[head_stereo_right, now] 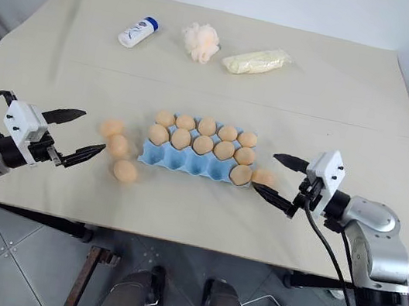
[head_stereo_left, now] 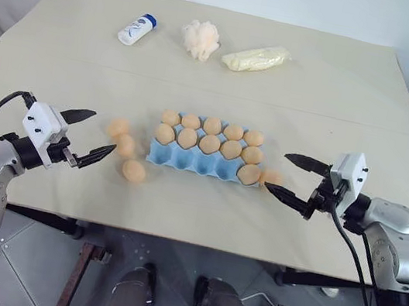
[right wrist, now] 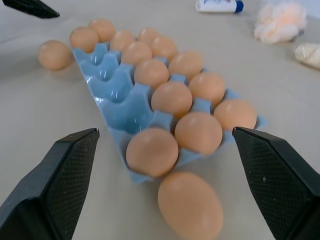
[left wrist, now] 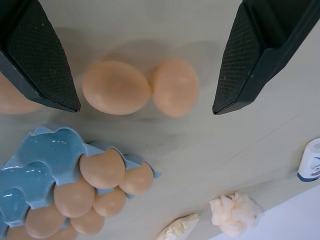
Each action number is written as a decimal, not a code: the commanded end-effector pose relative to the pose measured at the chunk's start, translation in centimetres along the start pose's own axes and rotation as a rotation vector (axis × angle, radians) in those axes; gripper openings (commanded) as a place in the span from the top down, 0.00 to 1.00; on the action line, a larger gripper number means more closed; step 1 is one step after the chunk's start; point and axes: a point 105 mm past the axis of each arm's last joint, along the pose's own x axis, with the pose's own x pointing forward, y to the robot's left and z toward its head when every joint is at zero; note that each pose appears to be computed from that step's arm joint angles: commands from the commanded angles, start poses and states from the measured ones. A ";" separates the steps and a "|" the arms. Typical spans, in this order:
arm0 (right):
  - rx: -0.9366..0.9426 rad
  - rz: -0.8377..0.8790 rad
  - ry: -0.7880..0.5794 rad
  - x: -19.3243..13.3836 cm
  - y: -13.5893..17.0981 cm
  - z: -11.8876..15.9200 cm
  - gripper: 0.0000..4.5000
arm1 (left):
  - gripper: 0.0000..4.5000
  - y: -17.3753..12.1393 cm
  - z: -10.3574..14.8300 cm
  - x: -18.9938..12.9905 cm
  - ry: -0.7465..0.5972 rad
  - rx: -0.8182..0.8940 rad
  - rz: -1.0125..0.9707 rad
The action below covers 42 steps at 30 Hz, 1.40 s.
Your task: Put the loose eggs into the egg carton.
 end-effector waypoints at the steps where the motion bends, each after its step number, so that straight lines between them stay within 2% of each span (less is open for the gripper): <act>1: -0.034 0.007 -0.020 0.1 -0.1 0.6 0.00 | 0.00 -0.3 0.9 0.0 -0.032 -0.020 -0.035; 6: -0.030 -0.051 -0.022 -1.4 -0.3 0.6 0.00 | 0.00 -2.1 2.9 1.2 -0.129 -0.091 -0.166; 9: -0.024 -0.072 0.022 -3.0 0.2 -0.3 0.00 | 0.00 -3.8 3.6 2.3 -0.138 -0.060 -0.276; 16: -0.008 -0.141 0.139 -6.1 0.0 -3.6 0.00 | 0.00 -7.9 3.3 4.3 -0.129 0.019 -0.495; 20: -0.018 -0.129 0.132 -4.9 -0.9 -4.1 0.00 | 0.00 -8.4 3.4 4.9 -0.145 0.012 -0.503; 29: -0.018 0.028 0.153 0.0 -2.8 -5.3 0.00 | 0.00 -8.2 3.4 4.1 -0.138 0.007 -0.485; 32: -0.018 0.080 0.202 1.8 -3.2 -6.2 0.00 | 0.00 -8.1 3.3 4.0 -0.138 0.003 -0.463; 35: -0.022 0.097 0.179 2.8 -3.6 -6.1 0.00 | 0.00 -8.1 3.3 4.0 -0.140 0.001 -0.445; 38: -0.018 0.123 0.165 2.8 -3.6 -6.0 0.13 | 0.00 -8.1 3.2 3.6 -0.138 -0.003 -0.424; 42: -0.021 0.104 0.168 1.5 -3.8 -6.2 0.46 | 0.00 -8.0 2.8 3.2 -0.127 -0.010 -0.393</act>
